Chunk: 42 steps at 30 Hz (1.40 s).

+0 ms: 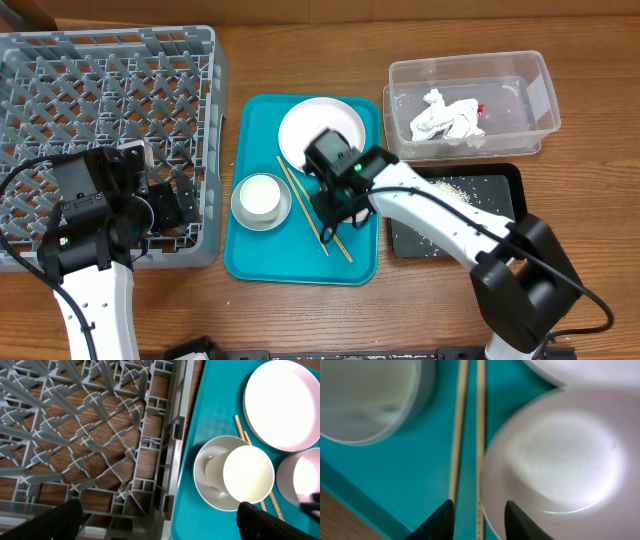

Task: Sort waste into correct bins and load items into the dishwasher
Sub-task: 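Grasp the white cup from its saucer with the right gripper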

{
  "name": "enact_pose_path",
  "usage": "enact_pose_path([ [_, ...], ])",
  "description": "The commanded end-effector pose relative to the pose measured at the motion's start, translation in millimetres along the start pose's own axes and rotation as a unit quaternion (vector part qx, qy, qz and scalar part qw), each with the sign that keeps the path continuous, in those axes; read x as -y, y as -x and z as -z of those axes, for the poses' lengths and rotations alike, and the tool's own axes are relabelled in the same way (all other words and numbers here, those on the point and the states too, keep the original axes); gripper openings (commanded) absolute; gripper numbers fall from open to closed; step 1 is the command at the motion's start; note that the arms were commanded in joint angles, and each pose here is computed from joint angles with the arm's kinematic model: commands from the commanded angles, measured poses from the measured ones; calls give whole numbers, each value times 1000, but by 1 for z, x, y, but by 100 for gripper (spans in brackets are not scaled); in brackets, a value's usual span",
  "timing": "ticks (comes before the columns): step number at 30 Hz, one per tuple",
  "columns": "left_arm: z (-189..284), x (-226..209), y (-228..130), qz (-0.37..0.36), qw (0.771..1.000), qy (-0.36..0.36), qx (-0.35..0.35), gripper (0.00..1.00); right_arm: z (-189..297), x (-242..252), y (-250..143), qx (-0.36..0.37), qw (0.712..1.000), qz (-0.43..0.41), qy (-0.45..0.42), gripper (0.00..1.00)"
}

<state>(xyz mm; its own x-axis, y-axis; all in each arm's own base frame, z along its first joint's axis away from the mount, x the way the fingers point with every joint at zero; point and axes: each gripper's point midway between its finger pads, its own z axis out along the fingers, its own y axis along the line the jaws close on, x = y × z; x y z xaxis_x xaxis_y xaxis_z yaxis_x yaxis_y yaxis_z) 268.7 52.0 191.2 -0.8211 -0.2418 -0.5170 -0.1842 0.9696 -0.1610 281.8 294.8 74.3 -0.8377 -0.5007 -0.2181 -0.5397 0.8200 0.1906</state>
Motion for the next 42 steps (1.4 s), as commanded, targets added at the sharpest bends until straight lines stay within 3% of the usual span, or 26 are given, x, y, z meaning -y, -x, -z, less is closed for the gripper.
enact_pose_path([
  [1, 3, 5, 7, -13, 1000, -9, 9, 100, 44, -14, 42, 60, 998, 7, 16, 37],
  [5, 3, 5, 7, -13, 1000, -9, 9, 100, 67, -28, 58, 80, 996, 13, 38, 43],
  [9, 3, 5, 7, -13, 1000, -9, 9, 100, 72, -47, 59, 81, 992, 19, 92, 39],
  [12, 4, -18, 6, -52, 997, 57, 3, 100, 73, -43, 59, 78, 993, 3, 92, 37],
  [16, 8, -41, 5, -56, 991, 124, -3, 100, 74, -36, 61, 80, 993, -9, 90, 50],
  [21, 8, -40, 5, -56, 991, 124, -3, 100, 76, -35, 64, 85, 992, -10, 90, 64],
  [26, 8, -40, 5, -56, 991, 124, -3, 100, 79, -41, 78, 115, 989, 0, 97, 72],
  [32, 4, -18, 9, -47, 997, 57, 9, 100, 82, -47, 89, 139, 985, 2, 105, 74],
  [36, 4, 22, 8, -42, 997, -60, 13, 100, 79, -48, 96, 147, 983, -11, 109, 74],
  [38, 5, 31, 8, -41, 995, -86, 14, 100, 72, -47, 96, 140, 984, -22, 110, 74],
  [42, 7, 38, 7, -41, 994, -105, 13, 100, 45, -55, 91, 111, 987, -23, 114, 66],
])
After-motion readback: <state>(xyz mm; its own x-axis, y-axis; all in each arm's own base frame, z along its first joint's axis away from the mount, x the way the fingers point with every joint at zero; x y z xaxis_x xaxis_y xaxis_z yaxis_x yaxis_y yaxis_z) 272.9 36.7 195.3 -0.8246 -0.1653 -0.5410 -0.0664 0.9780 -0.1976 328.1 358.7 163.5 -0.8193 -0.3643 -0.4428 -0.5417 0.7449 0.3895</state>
